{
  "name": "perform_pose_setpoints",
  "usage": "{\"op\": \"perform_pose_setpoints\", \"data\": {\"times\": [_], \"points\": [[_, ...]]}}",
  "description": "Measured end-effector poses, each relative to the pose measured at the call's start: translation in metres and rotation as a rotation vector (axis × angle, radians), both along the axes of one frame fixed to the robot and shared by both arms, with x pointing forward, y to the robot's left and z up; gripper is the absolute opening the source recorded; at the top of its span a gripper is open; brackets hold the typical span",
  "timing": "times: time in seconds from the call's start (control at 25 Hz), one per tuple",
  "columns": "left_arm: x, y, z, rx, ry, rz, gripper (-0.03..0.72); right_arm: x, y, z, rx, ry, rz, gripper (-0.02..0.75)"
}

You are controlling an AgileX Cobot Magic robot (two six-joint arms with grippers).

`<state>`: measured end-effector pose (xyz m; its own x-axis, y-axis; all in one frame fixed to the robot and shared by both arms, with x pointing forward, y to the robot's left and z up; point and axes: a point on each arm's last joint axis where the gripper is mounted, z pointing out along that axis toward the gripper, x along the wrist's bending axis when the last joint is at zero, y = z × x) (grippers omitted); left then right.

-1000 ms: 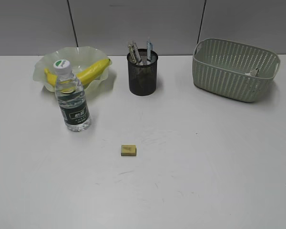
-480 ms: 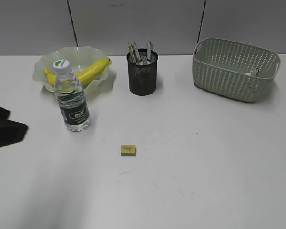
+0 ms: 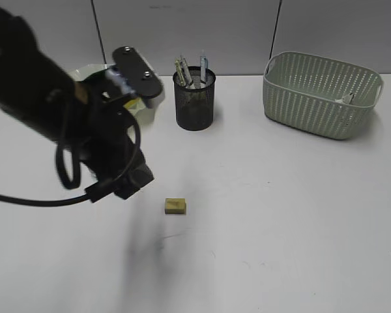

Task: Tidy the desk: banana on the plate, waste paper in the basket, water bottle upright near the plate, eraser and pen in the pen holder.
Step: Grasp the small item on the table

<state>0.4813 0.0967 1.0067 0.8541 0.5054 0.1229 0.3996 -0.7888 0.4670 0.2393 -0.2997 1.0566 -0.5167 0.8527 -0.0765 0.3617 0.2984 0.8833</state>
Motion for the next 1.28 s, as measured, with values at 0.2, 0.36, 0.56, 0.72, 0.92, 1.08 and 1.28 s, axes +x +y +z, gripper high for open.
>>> {"op": "perform_pose_setpoints", "data": {"times": [0.2,0.36,0.56,0.72,0.92,1.08,1.28], "points": [[0.039,-0.033,-0.011,0.097,0.021,-0.131,0.382,0.000,0.000,0.000,0.000,0.000,0.000,0.417],[0.059,-0.049,-0.028,0.197,0.089,-0.249,0.383,0.000,0.000,0.000,0.001,0.000,0.000,0.417],[0.070,-0.059,-0.056,0.284,0.215,-0.296,0.430,0.000,0.000,0.000,0.001,0.000,0.000,0.417],[0.074,-0.062,-0.073,0.307,0.247,-0.310,0.452,0.000,0.000,0.000,0.001,0.000,0.000,0.417],[0.074,-0.064,-0.090,0.346,0.267,-0.332,0.452,0.000,0.000,0.000,0.001,0.000,0.000,0.417],[0.076,-0.066,-0.091,0.340,0.247,-0.336,0.452,0.000,0.000,0.000,0.001,-0.001,0.000,0.417],[0.078,-0.067,-0.091,0.327,0.223,-0.333,0.452,0.000,0.000,0.000,0.001,-0.001,0.000,0.417]]}}
